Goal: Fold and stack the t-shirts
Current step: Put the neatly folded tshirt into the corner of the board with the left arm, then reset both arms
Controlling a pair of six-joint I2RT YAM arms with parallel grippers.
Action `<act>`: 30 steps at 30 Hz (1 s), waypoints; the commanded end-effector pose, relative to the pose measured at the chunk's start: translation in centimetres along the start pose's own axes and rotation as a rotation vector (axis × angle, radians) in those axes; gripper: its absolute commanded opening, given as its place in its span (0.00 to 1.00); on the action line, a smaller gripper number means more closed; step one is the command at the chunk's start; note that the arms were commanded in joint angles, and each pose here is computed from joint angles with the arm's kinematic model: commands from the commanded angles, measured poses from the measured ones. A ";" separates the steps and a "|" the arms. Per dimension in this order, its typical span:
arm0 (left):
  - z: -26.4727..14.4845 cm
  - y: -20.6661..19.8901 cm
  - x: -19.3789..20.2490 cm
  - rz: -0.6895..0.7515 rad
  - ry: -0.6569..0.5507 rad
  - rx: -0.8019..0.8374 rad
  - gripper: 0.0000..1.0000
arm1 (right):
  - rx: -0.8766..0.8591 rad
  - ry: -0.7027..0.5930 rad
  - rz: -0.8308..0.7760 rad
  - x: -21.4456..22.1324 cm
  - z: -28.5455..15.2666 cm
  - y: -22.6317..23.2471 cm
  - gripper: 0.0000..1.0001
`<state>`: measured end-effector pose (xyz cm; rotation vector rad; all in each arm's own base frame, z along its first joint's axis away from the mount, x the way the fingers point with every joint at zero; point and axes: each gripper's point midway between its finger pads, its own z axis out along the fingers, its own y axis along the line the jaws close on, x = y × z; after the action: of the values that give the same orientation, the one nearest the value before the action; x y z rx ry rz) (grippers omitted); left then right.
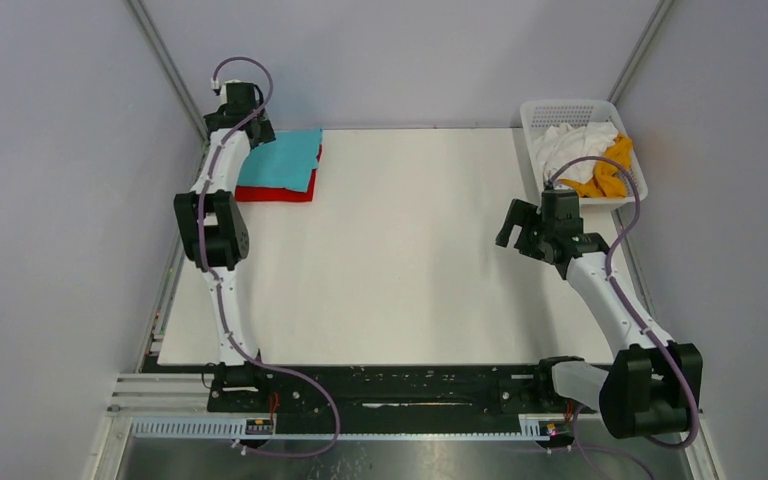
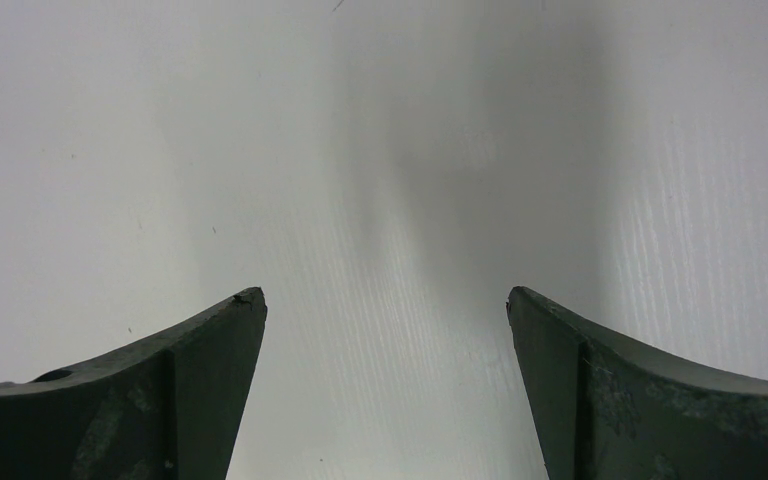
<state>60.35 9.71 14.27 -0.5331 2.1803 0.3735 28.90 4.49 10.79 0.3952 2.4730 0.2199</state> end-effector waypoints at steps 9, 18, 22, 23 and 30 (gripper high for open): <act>-21.4 -4.4 3.8 -0.220 -0.028 0.409 0.99 | 0.001 -0.150 0.052 -0.1 -3.0 -1.0 0.99; -29.0 -1.2 21.1 -0.147 0.080 0.505 0.99 | 0.008 -0.290 0.104 0.5 -4.0 -2.5 0.99; -30.1 0.5 21.3 -0.193 0.034 0.511 0.99 | -0.004 -0.368 0.141 0.1 -4.0 -2.7 1.00; -30.5 0.5 21.0 -0.195 0.029 0.518 0.99 | 0.006 -0.381 0.146 0.0 -4.1 -3.0 0.99; -30.6 0.9 20.8 -0.187 0.024 0.508 0.99 | 0.038 -0.400 0.123 0.2 -4.1 -3.8 0.99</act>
<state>26.92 -8.17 14.39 -0.4229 2.1895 -0.2750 24.34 1.64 11.60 0.5341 2.1478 0.1666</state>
